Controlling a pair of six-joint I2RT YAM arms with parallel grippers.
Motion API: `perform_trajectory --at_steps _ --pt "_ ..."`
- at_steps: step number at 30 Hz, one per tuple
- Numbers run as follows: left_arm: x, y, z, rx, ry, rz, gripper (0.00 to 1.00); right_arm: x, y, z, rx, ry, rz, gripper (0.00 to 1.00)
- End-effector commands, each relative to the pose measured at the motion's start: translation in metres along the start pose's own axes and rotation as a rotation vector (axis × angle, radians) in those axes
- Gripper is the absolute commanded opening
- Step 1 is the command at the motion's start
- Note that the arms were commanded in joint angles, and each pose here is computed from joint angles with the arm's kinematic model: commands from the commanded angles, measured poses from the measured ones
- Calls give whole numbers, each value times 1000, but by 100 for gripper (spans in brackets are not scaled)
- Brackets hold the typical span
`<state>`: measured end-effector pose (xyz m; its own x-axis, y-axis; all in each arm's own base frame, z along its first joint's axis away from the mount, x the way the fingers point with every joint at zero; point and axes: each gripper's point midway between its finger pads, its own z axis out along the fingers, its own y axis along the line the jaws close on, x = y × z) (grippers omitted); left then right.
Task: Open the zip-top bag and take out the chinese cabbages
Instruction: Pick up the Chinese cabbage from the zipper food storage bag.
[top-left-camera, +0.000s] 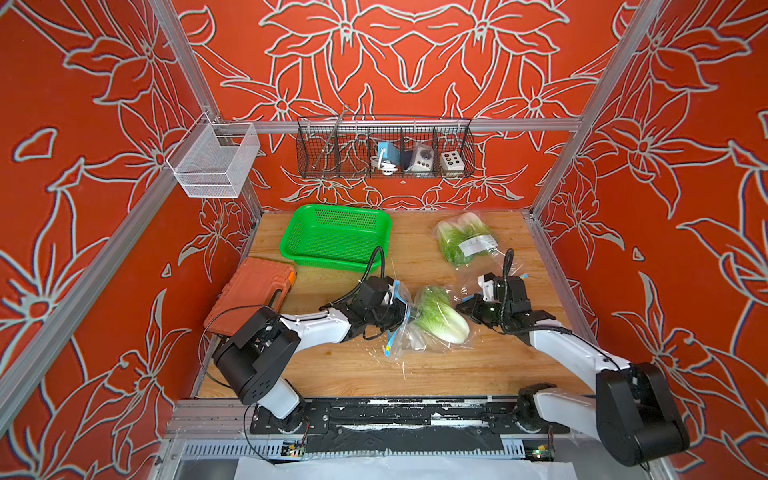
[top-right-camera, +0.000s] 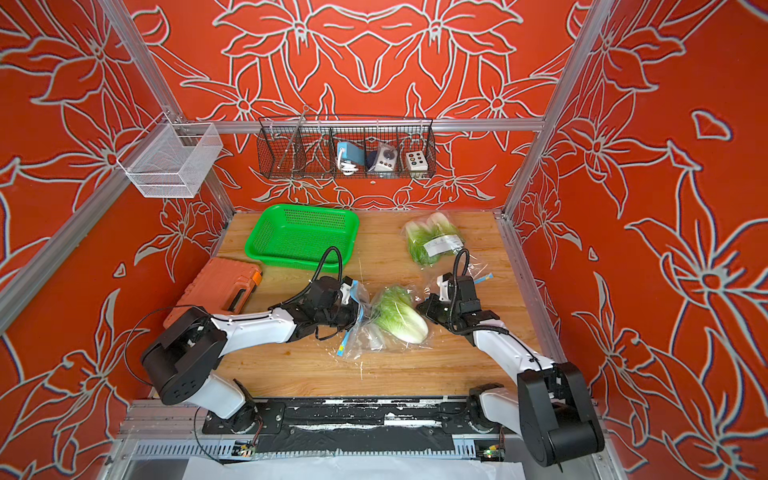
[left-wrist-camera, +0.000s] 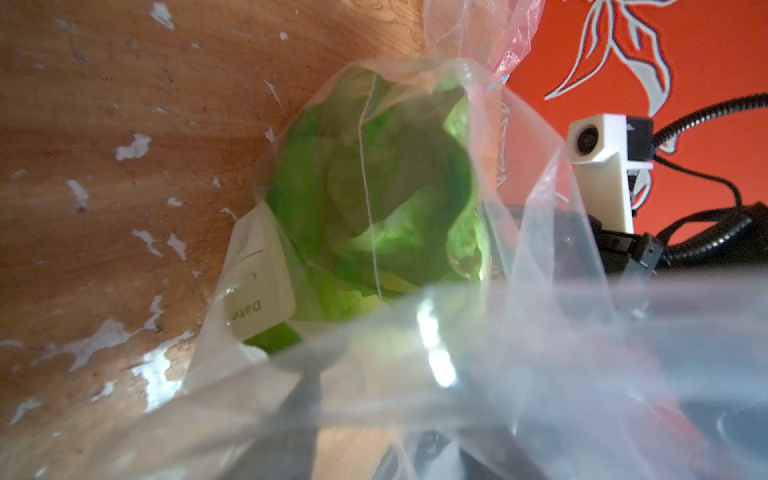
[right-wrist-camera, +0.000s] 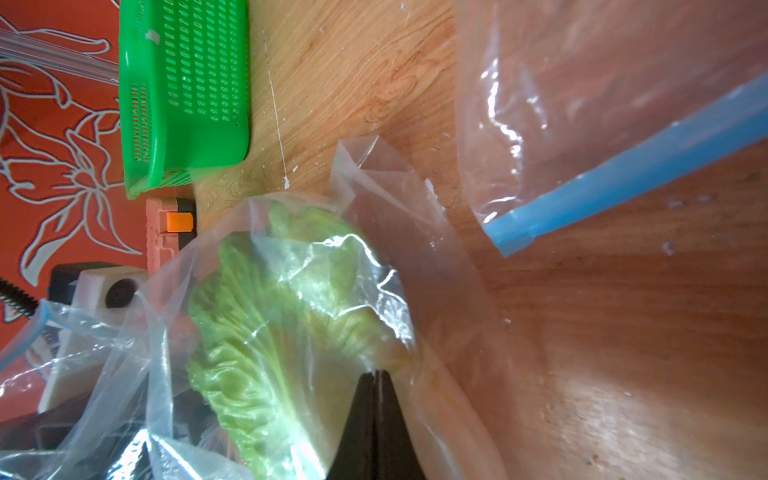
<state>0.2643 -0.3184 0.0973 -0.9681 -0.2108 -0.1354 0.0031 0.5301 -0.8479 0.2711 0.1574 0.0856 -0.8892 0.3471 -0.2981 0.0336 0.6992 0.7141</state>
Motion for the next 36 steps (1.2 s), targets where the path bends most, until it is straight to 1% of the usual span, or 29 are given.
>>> perform_trajectory --at_steps 1,3,8,12,15,18,20,23,25,27,30,33,36 --pt "-2 -13 7 38 11 -8 57 7 5 6 -23 20 7 0" --pt "-2 -15 9 40 15 -10 59 10 8 9 -28 33 -2 0" --pt "-5 -12 14 33 3 -32 59 16 13 16 -33 57 -20 0" --pt "-6 -13 18 38 4 -48 65 19 15 20 -43 74 -24 0" --pt "-6 -13 20 44 5 -70 64 22 20 23 -49 87 -39 0" --pt "-7 -12 23 35 0 -86 61 24 26 25 -58 97 -58 0" --pt "-9 -10 23 31 -19 -111 58 26 28 26 -62 106 -65 0" --pt "-14 -7 21 25 -57 -136 41 27 24 25 -47 102 -60 0" --pt "-17 -8 20 19 -68 -134 38 27 20 24 -33 92 -61 0" --pt "-20 -8 20 11 -83 -140 39 28 20 23 -30 92 -64 0" --pt "-24 -3 17 -2 -112 -166 46 29 17 22 -19 96 -64 0" --pt "-30 0 12 -3 -146 -190 48 27 11 19 7 69 -51 0" --pt "-33 -2 10 0 -153 -194 60 25 9 16 10 58 -49 0"
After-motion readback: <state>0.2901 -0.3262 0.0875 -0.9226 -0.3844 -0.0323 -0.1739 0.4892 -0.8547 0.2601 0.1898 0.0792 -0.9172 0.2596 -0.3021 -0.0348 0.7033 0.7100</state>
